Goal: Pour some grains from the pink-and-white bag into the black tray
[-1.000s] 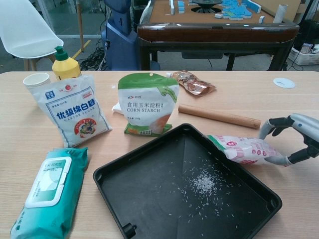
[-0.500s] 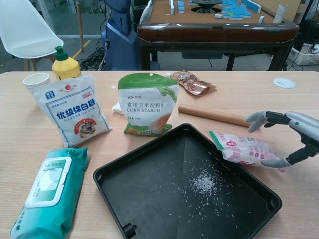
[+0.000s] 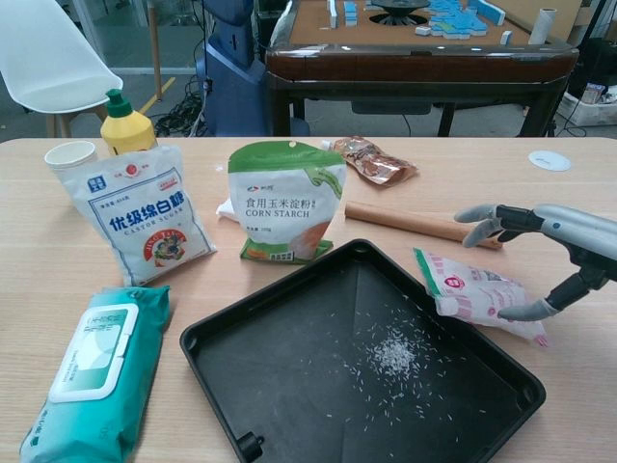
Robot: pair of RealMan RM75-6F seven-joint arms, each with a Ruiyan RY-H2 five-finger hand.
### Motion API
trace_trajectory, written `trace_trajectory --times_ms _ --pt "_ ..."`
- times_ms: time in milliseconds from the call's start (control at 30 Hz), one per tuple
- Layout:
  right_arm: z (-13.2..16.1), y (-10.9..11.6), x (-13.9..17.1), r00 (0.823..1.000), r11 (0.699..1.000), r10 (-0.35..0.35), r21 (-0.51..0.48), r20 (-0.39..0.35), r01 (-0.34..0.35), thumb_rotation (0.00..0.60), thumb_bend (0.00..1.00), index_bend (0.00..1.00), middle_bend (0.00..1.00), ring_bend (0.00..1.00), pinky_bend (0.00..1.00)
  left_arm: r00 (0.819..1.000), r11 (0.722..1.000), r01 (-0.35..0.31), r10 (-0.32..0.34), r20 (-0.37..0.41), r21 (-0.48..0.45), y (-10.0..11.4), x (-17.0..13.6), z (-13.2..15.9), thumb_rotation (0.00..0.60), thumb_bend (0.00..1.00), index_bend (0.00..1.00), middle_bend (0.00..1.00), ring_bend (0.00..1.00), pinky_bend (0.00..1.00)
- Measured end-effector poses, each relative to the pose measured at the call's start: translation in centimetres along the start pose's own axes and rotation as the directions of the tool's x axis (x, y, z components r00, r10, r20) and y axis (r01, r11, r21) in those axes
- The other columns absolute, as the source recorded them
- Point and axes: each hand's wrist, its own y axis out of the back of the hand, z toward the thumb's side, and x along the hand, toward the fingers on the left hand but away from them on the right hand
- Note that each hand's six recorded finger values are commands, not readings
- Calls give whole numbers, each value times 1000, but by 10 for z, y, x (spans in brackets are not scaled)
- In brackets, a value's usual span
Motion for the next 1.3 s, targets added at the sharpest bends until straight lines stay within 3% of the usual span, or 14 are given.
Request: trace_trajectory --times_ms 367,1167,1300 --pt "13 -7 -12 996 995 89 46 30 -91 600 0 2 178 128 115 1000 1000 -5 5 -12 1 3 -1 -4 600 278 164 71 6 39" --pt "21 -25 -22 993 992 118 51 17 -119 600 0 3 172 128 114 1000 1000 5 -5 -16 -7 2 -1 -7 600 278 164 71 0 39" --pt "25 -29 -27 993 992 119 42 6 -119 600 78 123 234 150 114 1000 1000 6 -6 -18 -6 1 -1 -8 600 278 164 71 0 38"
